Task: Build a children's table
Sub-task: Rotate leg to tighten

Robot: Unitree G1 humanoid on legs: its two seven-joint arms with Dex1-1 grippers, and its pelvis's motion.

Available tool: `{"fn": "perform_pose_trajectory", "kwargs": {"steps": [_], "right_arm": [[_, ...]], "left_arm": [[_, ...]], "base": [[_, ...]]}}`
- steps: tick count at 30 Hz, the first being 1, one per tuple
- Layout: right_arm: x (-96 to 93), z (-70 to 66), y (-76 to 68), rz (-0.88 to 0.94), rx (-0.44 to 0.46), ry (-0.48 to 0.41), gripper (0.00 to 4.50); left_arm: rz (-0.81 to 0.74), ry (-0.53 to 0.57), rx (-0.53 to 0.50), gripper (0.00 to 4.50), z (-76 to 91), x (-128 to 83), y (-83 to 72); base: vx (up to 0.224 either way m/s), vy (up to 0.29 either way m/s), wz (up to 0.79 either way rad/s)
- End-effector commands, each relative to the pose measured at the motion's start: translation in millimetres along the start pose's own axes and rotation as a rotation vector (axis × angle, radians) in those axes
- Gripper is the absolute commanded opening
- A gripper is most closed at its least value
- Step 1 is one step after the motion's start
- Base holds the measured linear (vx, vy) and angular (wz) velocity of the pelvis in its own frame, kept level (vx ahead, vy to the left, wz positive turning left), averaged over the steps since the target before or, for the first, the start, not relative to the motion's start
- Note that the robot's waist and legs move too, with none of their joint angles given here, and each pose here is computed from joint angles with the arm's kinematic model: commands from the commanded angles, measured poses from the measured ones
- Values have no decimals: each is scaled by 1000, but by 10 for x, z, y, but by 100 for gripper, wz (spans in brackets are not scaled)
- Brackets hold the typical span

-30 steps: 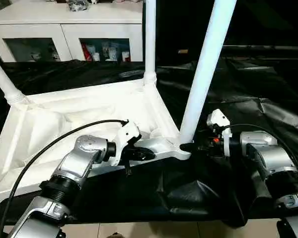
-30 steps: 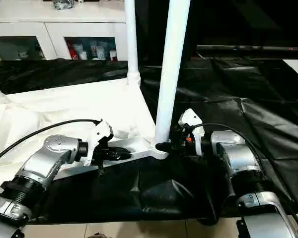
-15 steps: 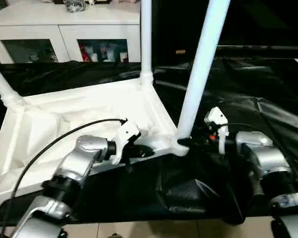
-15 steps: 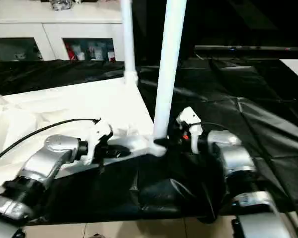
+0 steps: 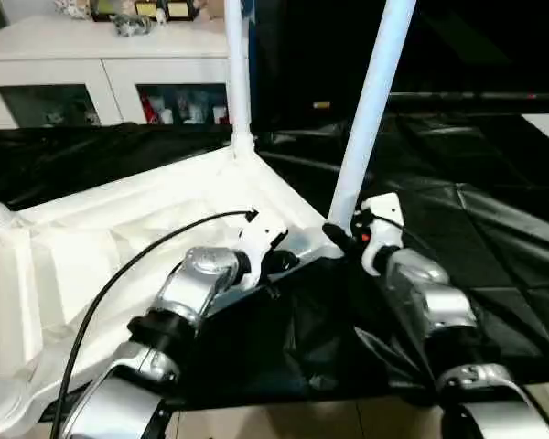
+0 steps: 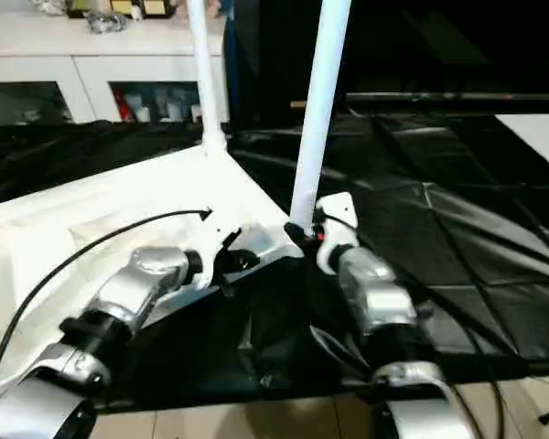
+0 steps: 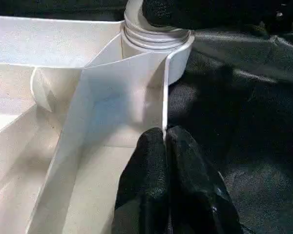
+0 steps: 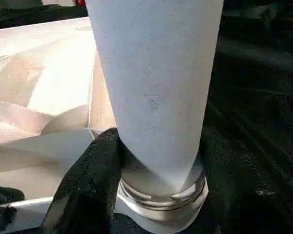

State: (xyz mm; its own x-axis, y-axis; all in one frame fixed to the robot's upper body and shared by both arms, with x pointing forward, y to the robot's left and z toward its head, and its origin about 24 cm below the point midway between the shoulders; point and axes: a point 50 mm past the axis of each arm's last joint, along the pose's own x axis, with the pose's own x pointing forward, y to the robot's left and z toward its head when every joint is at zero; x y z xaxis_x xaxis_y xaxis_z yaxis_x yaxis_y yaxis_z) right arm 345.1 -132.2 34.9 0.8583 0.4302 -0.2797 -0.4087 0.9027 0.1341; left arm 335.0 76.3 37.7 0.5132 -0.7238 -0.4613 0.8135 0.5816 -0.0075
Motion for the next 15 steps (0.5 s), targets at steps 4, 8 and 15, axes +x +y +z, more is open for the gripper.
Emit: {"fn": "perform_pose_trajectory", "kwargs": {"steps": [4, 8, 15], "right_arm": [[55, -51, 263, 216, 22, 18, 283], [-65, 62, 92, 338, -46, 26, 314], [-341, 213, -152, 564, -203, 78, 331]], "left_arm": [[-51, 1, 61, 0, 67, 42, -60], [-96, 15, 56, 0, 11, -56, -19], [-235, 45, 68, 0, -81, -279, 16]], "base": [[0, 0, 0], [0, 0, 0], [7, -5, 0]]}}
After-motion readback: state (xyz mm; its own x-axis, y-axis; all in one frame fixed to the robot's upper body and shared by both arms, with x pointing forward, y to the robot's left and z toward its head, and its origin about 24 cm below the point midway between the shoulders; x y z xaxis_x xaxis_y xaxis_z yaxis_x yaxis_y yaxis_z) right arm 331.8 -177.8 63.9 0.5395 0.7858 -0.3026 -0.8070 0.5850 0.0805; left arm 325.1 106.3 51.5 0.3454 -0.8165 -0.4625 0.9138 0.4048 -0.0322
